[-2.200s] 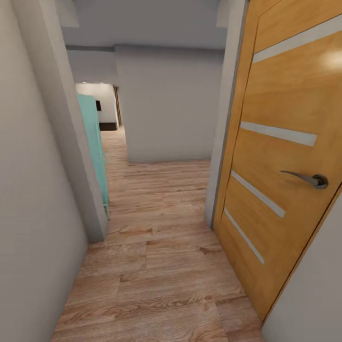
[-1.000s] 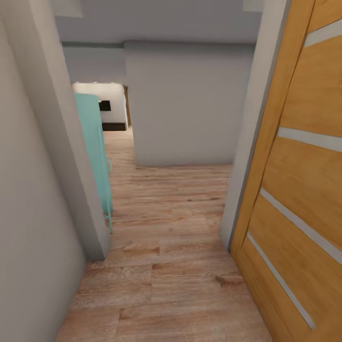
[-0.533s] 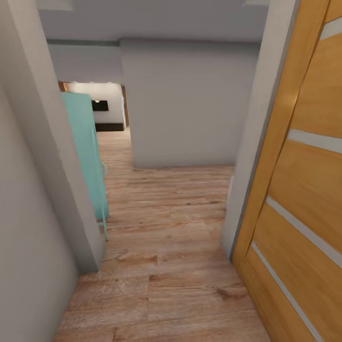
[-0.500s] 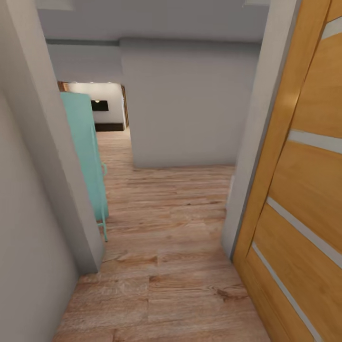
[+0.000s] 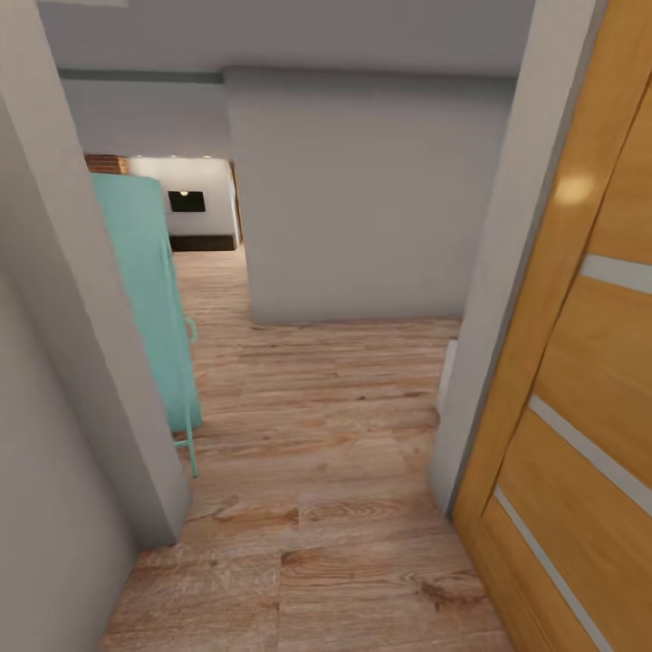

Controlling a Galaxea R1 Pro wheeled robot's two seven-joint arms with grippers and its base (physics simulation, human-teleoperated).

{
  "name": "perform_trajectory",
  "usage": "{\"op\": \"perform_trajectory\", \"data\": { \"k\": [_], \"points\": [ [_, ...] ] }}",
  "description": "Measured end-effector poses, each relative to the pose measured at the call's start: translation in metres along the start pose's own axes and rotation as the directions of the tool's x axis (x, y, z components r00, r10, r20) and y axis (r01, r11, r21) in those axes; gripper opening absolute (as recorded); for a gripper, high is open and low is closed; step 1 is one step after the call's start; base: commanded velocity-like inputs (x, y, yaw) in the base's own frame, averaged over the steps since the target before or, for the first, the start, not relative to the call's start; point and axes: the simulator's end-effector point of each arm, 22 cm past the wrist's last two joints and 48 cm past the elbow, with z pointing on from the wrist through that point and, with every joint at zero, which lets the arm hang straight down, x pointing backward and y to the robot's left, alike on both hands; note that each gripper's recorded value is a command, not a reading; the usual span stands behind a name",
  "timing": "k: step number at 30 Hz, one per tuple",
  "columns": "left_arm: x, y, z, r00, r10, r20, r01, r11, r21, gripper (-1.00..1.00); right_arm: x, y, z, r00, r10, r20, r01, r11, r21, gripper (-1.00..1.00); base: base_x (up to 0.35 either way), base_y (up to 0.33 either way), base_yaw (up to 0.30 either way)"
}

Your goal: Move the two storage containers from the living room to the garage. In the garage, place one container on the floor and stack the other container on top of it (either order is fine).

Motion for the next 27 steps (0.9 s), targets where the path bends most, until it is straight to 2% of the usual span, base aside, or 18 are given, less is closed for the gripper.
{"op": "perform_trajectory", "data": {
  "k": [27],
  "points": [
    [0.0000,0.0000,0.0000,1.000,0.000,0.000,0.000,1.000,0.000,1.00,0.0002,0.0000,0.0000,1.000,0.000,0.000,0.000,1.000,-0.001,1.00,0.266,0.000,0.000]
  ]
}}
